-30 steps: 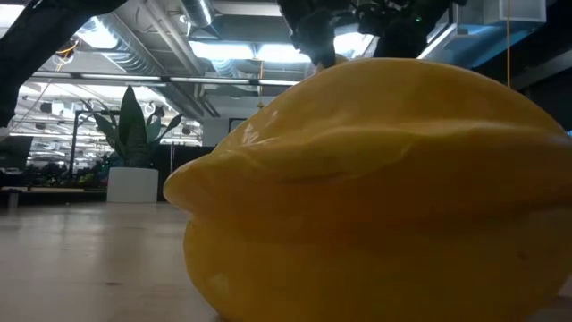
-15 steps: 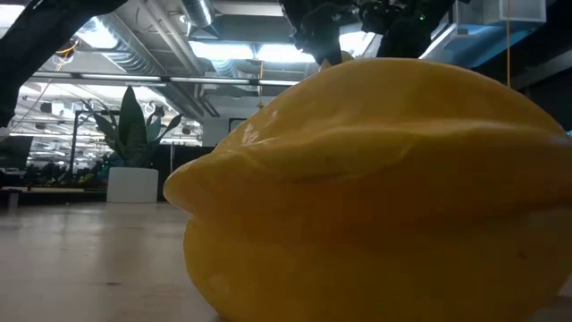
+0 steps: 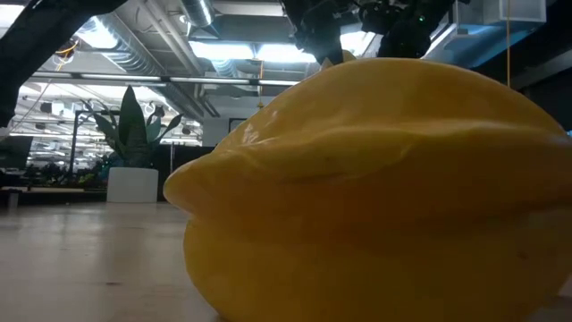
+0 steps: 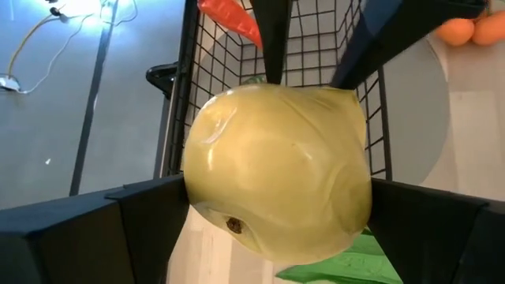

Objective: Build produce basket
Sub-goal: Put the pear into the black wire basket

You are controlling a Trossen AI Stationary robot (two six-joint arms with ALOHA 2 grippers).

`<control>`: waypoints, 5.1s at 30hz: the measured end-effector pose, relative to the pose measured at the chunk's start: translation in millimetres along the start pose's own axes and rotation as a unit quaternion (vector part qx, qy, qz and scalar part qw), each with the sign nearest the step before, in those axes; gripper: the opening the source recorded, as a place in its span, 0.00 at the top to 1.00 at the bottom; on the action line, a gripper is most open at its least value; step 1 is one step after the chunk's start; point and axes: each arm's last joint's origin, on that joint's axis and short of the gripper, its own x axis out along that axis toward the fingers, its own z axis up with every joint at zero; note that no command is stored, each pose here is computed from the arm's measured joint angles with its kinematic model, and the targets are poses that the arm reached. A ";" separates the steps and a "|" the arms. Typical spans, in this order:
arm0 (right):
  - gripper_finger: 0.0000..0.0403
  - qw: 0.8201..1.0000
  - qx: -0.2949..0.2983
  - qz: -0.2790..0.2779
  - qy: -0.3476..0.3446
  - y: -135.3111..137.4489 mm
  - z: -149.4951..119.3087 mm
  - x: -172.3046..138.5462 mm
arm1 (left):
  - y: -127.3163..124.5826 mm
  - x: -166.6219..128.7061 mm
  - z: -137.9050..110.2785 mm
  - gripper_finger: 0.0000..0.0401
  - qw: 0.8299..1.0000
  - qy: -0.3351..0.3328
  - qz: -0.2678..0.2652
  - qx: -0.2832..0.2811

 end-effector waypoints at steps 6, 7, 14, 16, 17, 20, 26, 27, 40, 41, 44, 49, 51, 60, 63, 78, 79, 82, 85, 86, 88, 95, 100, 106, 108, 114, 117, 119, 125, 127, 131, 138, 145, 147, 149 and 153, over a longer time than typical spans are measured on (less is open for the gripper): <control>0.60 1.000 -0.002 0.007 -0.008 1.2 1.5 -0.6 | 2.4 0.4 1.3 0.17 1.000 -0.002 0.030 -0.004; 0.60 1.000 -0.002 0.006 -0.008 1.1 1.5 -0.6 | 2.6 0.4 1.6 0.17 0.999 -0.003 0.031 -0.004; 0.60 1.000 -0.001 -0.001 -0.019 -0.1 3.6 -0.6 | 3.2 0.5 2.8 0.17 0.999 -0.010 0.031 -0.006; 0.60 1.000 0.000 -0.003 -0.023 -0.3 4.4 -0.5 | 2.3 0.1 3.1 0.17 0.999 -0.011 0.031 -0.005; 0.60 1.000 0.000 -0.004 -0.025 -0.5 4.8 -0.6 | 1.7 0.0 3.3 0.17 0.999 -0.011 0.031 -0.004; 0.60 1.000 0.001 -0.005 -0.030 -0.7 5.8 -0.6 | -0.6 -0.4 4.0 0.17 0.999 -0.011 0.030 -0.003; 0.63 0.999 0.004 -0.008 -0.039 -1.4 7.5 -0.7 | -1.0 -1.0 4.0 0.17 0.999 -0.010 0.031 -0.003; 0.65 0.999 0.004 -0.008 -0.039 -1.3 7.5 -0.7 | -1.1 -1.1 4.1 0.17 0.999 -0.010 0.031 -0.003; 0.97 0.999 -0.011 -0.007 -0.037 -1.0 7.1 -0.5 | -1.3 -1.0 3.5 0.17 1.000 -0.008 0.030 -0.005; 0.98 0.999 -0.012 -0.007 -0.035 -0.9 6.8 -0.5 | -1.5 -1.0 3.2 0.17 1.000 -0.006 0.029 -0.005; 0.98 0.999 -0.014 -0.008 -0.028 -0.4 5.6 -0.4 | -2.1 -0.5 1.9 0.17 1.000 0.000 0.024 0.005; 0.98 1.000 -0.017 -0.010 -0.022 -0.3 4.8 -0.1 | -4.0 -0.8 -3.1 0.17 0.998 0.027 0.013 0.056; 0.98 1.000 -0.017 -0.009 -0.020 -0.1 4.5 -0.2 | -5.2 -0.5 -4.8 0.17 0.997 0.035 0.008 0.066; 0.99 1.000 -0.020 0.005 -0.018 1.1 3.6 -0.1 | -7.8 -0.6 -9.7 0.17 0.996 0.051 -0.031 0.063; 0.99 1.000 -0.020 0.006 -0.019 1.0 3.6 -0.1 | -7.0 -0.5 -11.3 0.17 0.996 0.057 -0.036 0.053; 1.00 0.999 -0.042 0.002 -0.020 0.4 4.0 -0.5 | -5.3 -0.5 -14.3 0.17 0.997 0.071 -0.036 0.002; 1.00 0.999 -0.045 0.002 -0.019 0.4 3.9 -0.6 | -5.3 -0.3 -14.1 0.17 0.997 0.070 -0.035 -0.001; 1.00 0.999 -0.051 0.001 -0.017 0.3 3.2 -1.6 | -5.2 -0.1 -14.0 0.17 0.997 0.069 -0.033 -0.012; 1.00 0.998 -0.053 0.001 -0.018 0.3 2.9 -2.9 | -5.9 -0.5 -15.6 0.17 0.996 0.079 -0.035 -0.025; 1.00 0.998 -0.053 0.001 -0.018 0.3 2.9 -3.1 | -6.1 -0.6 -16.2 0.17 0.996 0.082 -0.036 -0.026; 1.00 0.998 -0.055 0.001 -0.018 0.4 2.7 -3.7 | -7.1 2.0 -17.7 0.17 0.995 0.085 -0.037 -0.028; 1.00 0.997 -0.073 -0.001 0.006 -0.3 0.9 -9.2 | -13.1 14.9 -22.4 0.17 0.995 0.090 -0.038 -0.024; 1.00 0.997 -0.079 -0.021 0.015 -5.5 5.7 -22.8 | -15.4 23.2 -22.9 0.17 0.996 0.078 -0.042 -0.024; 1.00 0.995 -0.076 -0.033 0.056 -11.1 3.5 -34.7 | -19.2 33.0 -17.3 0.17 0.998 0.052 -0.034 -0.010; 1.00 0.995 -0.073 -0.033 0.065 -13.3 1.7 -36.6 | -18.8 32.6 -16.8 0.17 0.998 0.050 -0.030 -0.010; 1.00 0.990 -0.037 -0.019 0.138 -19.4 -14.2 -39.6 | -9.3 29.0 -17.2 0.17 0.997 0.062 0.045 -0.015; 1.00 0.986 -0.011 -0.019 0.166 -25.1 -21.6 -40.8 | -3.3 26.3 -18.5 0.17 0.995 0.068 0.069 -0.019; 1.00 0.982 0.014 -0.017 0.187 -29.5 -27.5 -41.6 | -1.0 26.1 -19.6 0.17 0.995 0.071 0.070 -0.021; 1.00 0.965 0.116 0.019 0.236 -44.7 -44.1 -28.6 | 1.0 18.0 -17.7 0.17 0.995 0.063 0.072 -0.035; 1.00 0.954 0.153 0.033 0.255 -48.4 -51.7 -17.1 | 2.4 11.1 -16.7 0.17 0.995 0.057 0.071 -0.037; 1.00 0.931 0.184 0.055 0.310 -53.7 -70.2 9.7 | 5.9 -4.0 -14.5 0.17 0.995 0.045 0.074 -0.045; 1.00 0.919 0.189 0.061 0.340 -68.8 -81.2 55.5 | 9.6 -25.5 -10.3 0.17 0.995 0.021 0.081 -0.059; 1.00 0.894 0.186 0.050 0.405 -75.4 -95.7 93.1 | 9.1 -29.6 -11.2 0.17 0.995 0.025 0.079 -0.057; 1.00 0.890 0.180 0.045 0.417 -75.9 -98.3 99.4 | 9.0 -29.7 -11.7 0.17 0.995 0.027 0.079 -0.056; 1.00 0.887 0.181 0.048 0.423 -76.3 -100.5 104.2 | 8.8 -29.7 -11.8 0.17 0.995 0.028 0.078 -0.056; 0.99 0.882 0.181 0.053 0.432 -76.3 -103.4 110.6 | 7.9 -29.8 -11.5 0.17 0.995 0.028 0.078 -0.055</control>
